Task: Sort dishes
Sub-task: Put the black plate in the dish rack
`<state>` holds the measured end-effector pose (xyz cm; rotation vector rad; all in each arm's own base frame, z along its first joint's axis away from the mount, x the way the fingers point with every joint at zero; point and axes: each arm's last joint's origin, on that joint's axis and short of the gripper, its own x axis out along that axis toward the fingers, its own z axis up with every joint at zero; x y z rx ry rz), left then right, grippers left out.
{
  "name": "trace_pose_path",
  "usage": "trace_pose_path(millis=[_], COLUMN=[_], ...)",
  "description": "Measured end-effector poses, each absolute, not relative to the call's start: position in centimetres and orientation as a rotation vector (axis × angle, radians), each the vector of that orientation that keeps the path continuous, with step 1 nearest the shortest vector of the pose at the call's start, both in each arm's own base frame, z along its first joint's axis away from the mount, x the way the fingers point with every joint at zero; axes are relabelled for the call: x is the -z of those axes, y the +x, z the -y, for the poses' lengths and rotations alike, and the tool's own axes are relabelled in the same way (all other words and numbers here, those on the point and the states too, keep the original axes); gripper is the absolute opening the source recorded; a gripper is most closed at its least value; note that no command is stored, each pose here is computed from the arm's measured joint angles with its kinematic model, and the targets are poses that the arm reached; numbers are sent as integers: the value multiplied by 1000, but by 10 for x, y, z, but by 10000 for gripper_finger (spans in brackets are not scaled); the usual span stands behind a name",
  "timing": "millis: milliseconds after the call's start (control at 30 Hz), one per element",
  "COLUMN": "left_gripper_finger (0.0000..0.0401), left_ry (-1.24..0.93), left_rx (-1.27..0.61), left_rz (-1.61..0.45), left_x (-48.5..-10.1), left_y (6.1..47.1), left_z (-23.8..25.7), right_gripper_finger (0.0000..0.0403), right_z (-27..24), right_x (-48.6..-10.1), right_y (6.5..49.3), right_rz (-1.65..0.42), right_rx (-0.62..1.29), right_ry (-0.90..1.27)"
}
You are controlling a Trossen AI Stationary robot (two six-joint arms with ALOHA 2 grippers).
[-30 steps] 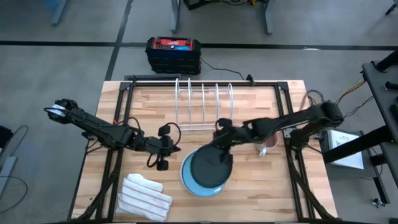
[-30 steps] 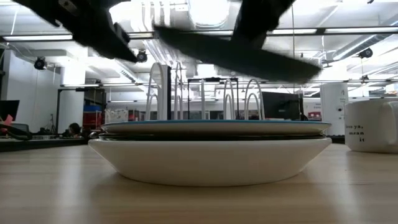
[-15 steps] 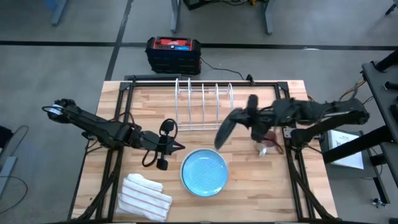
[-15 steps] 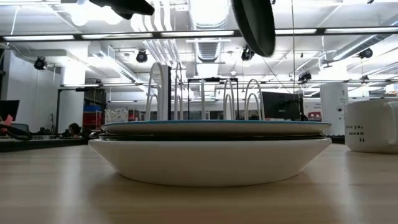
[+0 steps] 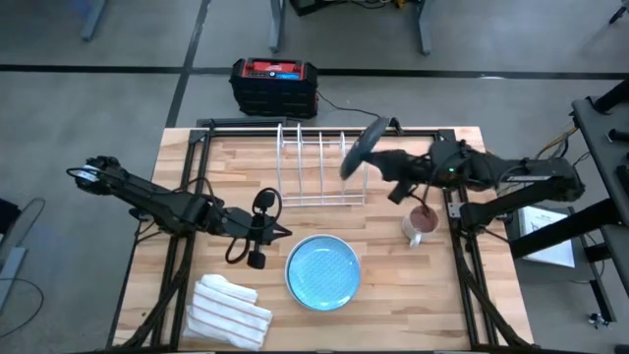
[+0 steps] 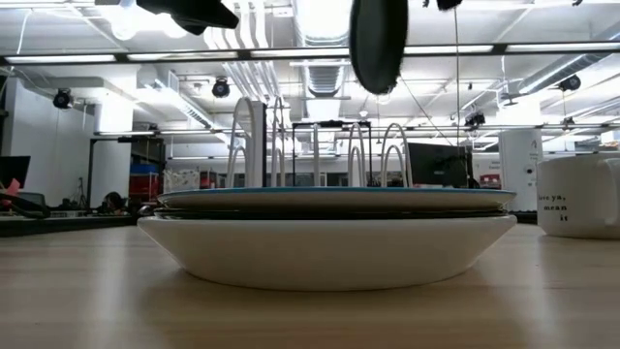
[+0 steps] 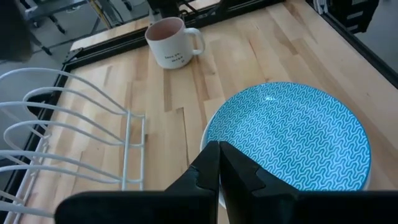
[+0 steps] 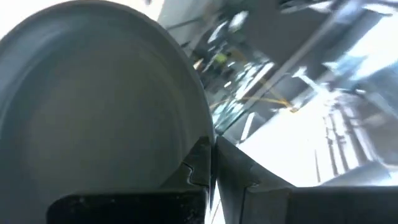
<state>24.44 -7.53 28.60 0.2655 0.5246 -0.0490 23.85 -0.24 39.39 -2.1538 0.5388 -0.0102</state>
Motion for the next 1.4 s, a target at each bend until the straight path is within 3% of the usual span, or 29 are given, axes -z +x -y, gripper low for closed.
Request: trace_pose_path(millis=[167,367,767,1067,1400], left_gripper_finger=[0,0,0,0,0], left_ry=[261,265,298,293,291], left_rx=[48,49,57,56,55], left_rz=[-525,-526,-543,-544,-544], left_x=[-286,-286,-284,-284,-284], left_y=[244,244,244,244,244], left_z=[75,75,75,75,75], right_gripper_finger=[2,2,2,2,2], right_z=[17,26,27,28,32], right_x=[-383,-378,-348,-326,-309], right_y=[248,254,266,266,265], right_rz=[-628,-703,-759,-779,-668], right_rx=[-35,-123,-349,-446,-555], right_ry=[-2161,-2385,-2595,-2605,-2607])
